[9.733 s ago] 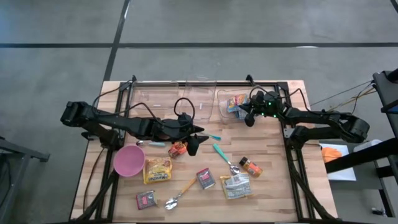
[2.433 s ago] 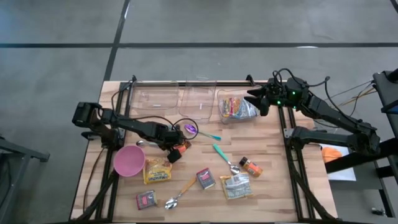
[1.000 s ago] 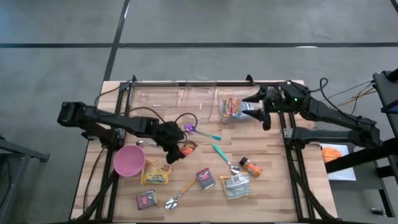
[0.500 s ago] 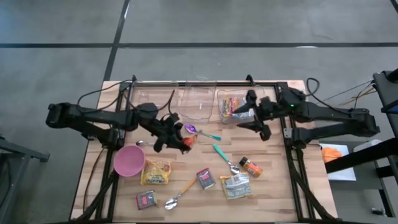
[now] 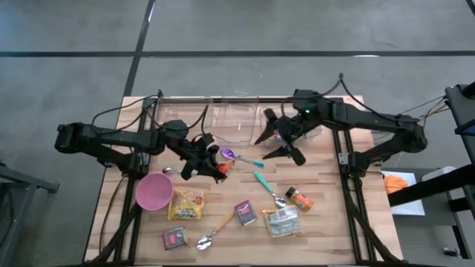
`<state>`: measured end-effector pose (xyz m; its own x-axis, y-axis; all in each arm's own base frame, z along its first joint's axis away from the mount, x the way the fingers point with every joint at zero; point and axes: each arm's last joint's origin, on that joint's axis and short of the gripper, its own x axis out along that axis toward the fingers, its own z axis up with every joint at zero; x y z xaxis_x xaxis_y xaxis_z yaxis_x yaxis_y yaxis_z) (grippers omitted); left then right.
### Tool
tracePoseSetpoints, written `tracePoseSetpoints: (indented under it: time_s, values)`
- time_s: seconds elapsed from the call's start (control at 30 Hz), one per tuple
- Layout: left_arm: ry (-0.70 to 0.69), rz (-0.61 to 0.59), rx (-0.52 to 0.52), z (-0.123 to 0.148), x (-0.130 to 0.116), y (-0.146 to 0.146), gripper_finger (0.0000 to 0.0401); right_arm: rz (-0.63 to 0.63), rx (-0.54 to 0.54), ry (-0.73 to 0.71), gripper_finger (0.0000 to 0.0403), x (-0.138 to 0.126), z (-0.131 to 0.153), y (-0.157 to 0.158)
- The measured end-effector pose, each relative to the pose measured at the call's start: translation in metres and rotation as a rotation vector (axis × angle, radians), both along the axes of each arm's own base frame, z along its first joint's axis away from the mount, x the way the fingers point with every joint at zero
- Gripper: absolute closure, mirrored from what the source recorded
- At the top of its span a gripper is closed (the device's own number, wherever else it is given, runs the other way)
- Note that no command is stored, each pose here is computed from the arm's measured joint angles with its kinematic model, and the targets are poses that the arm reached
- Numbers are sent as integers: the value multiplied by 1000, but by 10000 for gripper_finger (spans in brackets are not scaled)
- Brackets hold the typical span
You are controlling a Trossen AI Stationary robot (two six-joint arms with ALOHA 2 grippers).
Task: Pick & Place Food Item
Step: Put the orange seasoning pack into the middle transparent bin
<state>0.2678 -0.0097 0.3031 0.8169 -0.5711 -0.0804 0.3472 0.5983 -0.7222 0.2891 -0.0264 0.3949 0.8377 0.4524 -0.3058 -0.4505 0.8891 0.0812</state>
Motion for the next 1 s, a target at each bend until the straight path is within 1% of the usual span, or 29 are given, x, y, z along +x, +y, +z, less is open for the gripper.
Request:
tracePoseSetpoints:
  time_s: [0.2, 0.3, 0.53, 0.7, 0.9, 1.0]
  values:
    - [-93, -11, 52, 10, 1, 0, 340, 17, -28, -7, 156, 18, 0, -3]
    - [-123, -2, 60, 12, 3, 2, 340, 20, -32, -8, 156, 25, -1, -3]
    - [-100, 23, 56, 5, 8, 11, 340, 30, -49, -53, 156, 40, 1, -2]
    - [-117, 9, 55, 6, 9, 13, 340, 15, -63, -63, 156, 42, 1, -2]
    - [-141, 29, 60, 8, 9, 19, 340, 31, -74, -97, 156, 49, 0, 2]
    - [-142, 33, 60, 8, 9, 21, 340, 37, -73, -93, 166, 54, -5, 3]
